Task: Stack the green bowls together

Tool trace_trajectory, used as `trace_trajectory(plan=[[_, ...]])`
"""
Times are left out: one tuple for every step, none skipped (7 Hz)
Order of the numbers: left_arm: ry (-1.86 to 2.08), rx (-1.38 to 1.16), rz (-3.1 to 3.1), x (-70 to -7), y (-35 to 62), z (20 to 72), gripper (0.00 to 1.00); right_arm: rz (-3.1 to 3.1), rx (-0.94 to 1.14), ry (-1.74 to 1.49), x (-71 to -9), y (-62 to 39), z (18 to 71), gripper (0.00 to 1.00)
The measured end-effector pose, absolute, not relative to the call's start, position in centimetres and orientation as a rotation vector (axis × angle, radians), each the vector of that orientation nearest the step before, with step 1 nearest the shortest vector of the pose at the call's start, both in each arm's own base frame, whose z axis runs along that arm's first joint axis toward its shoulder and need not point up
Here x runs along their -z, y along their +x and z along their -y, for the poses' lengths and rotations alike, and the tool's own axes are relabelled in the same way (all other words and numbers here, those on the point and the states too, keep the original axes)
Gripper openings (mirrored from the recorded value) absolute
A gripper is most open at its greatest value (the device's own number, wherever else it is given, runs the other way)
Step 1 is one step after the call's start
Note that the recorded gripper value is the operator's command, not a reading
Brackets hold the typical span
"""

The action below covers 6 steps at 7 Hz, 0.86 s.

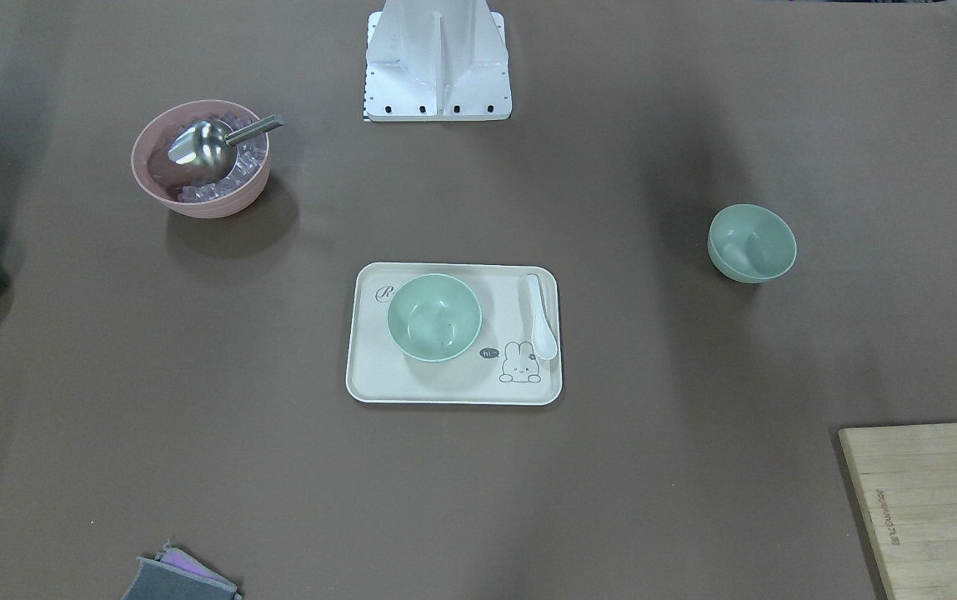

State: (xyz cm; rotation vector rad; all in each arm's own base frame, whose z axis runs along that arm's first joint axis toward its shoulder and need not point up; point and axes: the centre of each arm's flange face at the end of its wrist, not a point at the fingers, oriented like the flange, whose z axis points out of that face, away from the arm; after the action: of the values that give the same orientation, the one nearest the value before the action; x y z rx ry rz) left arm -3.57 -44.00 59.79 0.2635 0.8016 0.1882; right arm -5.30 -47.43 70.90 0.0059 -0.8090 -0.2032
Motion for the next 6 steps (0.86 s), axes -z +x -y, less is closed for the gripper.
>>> trace_trajectory(plan=[[0.27, -0.191, -0.801, -59.4, -3.6, 44.0, 0.98, 0.808, 0.215, -0.006, -71.2, -6.0, 47.3, 0.91], [0.278, -0.194, -0.801, -59.0, -3.6, 44.0, 0.98, 0.806, 0.223, -0.018, -71.6, -6.5, 47.1, 0.85], [0.283, -0.195, -0.801, -58.7, -3.6, 44.0, 0.98, 0.805, 0.226, -0.027, -72.0, -6.8, 47.0, 0.54], [0.284, -0.196, -0.8, -58.6, -3.6, 44.0, 0.98, 0.806, 0.227, -0.034, -72.2, -6.9, 46.9, 0.27], [0.288, -0.197, -0.8, -58.4, -3.6, 44.0, 0.98, 0.808, 0.222, -0.041, -72.3, -7.0, 46.8, 0.03], [0.294, -0.2, -0.799, -58.1, -3.6, 43.8, 0.98, 0.81, 0.214, -0.046, -72.3, -7.1, 46.8, 0.0]])
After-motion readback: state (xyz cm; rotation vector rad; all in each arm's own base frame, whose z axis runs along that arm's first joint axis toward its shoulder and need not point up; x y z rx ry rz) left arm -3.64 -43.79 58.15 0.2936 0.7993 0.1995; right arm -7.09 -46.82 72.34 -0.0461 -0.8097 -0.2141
